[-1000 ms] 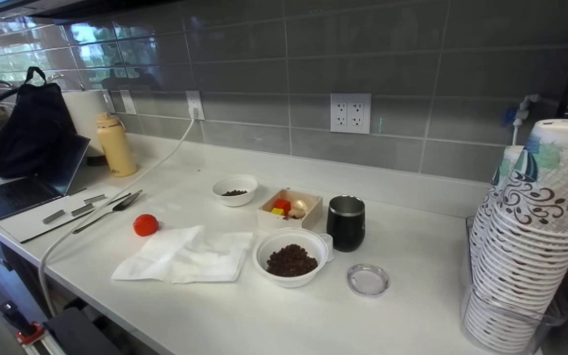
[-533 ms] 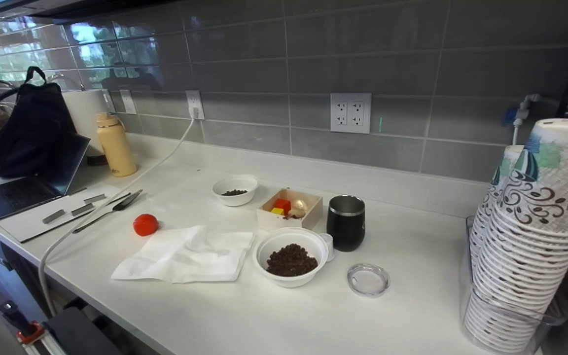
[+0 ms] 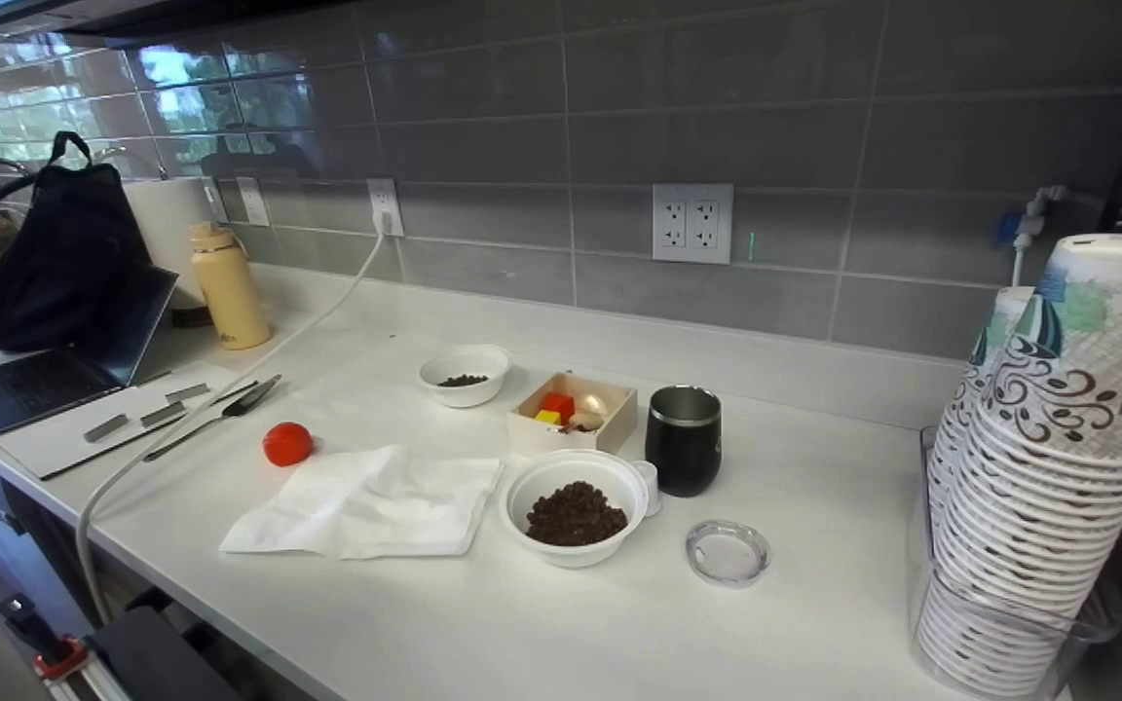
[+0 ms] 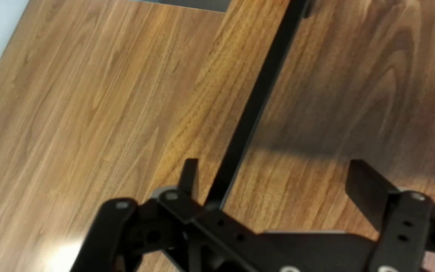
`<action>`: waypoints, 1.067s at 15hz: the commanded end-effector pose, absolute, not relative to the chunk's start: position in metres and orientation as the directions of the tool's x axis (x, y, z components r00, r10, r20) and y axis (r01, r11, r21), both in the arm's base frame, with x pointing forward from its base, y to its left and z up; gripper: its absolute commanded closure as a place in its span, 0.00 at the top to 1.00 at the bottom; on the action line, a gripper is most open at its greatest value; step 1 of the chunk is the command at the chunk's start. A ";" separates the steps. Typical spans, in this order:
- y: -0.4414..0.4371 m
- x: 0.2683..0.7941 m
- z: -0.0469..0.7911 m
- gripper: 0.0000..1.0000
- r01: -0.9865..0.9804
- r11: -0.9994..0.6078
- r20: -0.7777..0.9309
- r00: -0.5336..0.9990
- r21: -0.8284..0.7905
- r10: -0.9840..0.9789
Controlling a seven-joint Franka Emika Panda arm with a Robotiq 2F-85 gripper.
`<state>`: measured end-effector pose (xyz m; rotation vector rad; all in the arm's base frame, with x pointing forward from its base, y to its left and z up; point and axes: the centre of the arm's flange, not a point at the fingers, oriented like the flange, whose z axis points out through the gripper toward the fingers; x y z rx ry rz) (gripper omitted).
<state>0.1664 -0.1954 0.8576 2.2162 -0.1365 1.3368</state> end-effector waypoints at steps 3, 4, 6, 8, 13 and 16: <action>-0.188 0.193 0.884 1.00 -0.350 -0.850 0.843 0.505 0.395 0.184; -0.185 0.195 0.886 1.00 -0.347 -0.849 0.843 0.504 0.398 0.189; -0.176 0.200 0.889 1.00 -0.337 -0.848 0.839 0.505 0.409 0.203; -0.166 0.203 0.891 1.00 -0.324 -0.848 0.834 0.505 0.420 0.220; -0.143 0.202 0.879 1.00 -0.291 -0.864 0.790 0.587 0.410 0.177; -0.134 0.201 0.862 1.00 -0.259 -0.883 0.754 0.640 0.390 0.145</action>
